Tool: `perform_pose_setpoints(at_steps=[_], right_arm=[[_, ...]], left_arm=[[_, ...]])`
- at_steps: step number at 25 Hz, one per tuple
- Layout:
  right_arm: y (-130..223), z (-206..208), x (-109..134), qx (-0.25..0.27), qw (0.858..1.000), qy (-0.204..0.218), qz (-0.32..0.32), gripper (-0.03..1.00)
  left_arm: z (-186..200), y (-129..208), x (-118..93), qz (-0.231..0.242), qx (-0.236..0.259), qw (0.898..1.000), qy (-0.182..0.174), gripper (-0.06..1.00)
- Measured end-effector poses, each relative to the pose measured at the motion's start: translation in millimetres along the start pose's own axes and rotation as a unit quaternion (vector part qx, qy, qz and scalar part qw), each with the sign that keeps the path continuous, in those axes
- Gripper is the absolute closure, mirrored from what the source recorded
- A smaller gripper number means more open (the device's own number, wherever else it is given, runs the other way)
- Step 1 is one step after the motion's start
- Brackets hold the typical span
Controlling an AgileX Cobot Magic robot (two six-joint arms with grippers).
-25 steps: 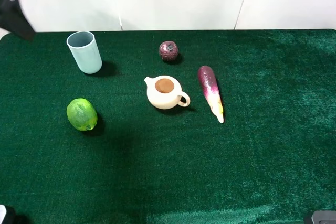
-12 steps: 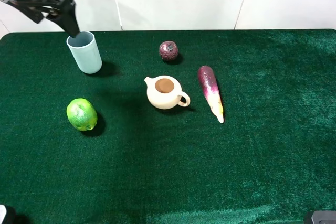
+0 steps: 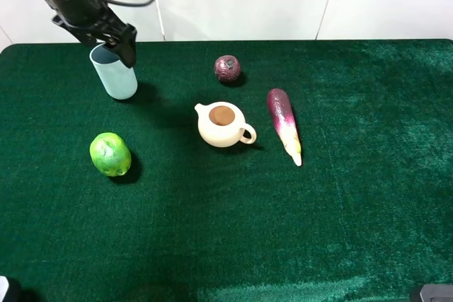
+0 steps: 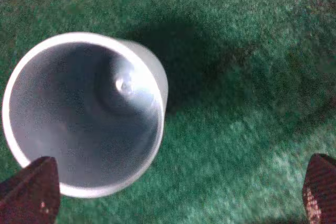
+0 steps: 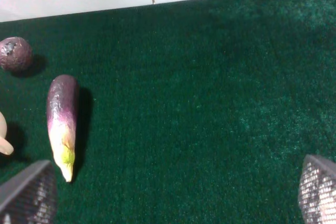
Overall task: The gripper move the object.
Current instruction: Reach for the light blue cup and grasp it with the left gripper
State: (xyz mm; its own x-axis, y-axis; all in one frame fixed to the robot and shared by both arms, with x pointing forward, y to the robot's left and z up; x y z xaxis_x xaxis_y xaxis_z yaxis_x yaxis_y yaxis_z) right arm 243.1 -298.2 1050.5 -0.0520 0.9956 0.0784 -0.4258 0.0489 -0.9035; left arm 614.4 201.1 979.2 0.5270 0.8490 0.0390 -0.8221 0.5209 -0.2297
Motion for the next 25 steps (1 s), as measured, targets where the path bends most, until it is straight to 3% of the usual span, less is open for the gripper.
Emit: perform_pose_setpoints(at_steps=[9, 25], right_arm=[[0, 0, 1, 0.0, 1.0, -0.003, -0.002, 0.28], [0, 0, 1, 0.0, 1.0, -0.003, -0.002, 0.28]], left_arm=[[-27, -11, 3, -0.019, -0.028, 0.999, -0.006, 0.01], [-76, -7, 3, -0.014, 0.009, 1.0, 0.013, 0.07]])
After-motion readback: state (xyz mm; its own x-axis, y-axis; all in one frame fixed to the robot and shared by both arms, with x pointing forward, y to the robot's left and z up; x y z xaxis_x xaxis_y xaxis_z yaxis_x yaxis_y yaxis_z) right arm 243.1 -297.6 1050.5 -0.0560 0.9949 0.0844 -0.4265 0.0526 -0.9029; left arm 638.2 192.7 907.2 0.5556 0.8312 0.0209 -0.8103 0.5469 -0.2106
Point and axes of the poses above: a point on each arm's last joint axis where the gripper is mounted, z pointing back along that axis away from the gripper, x along the wrist's bending axis when the last joint is at zero, y = z × x, the point moved 1 cm from there along -z, pointing out along that axis toward the gripper
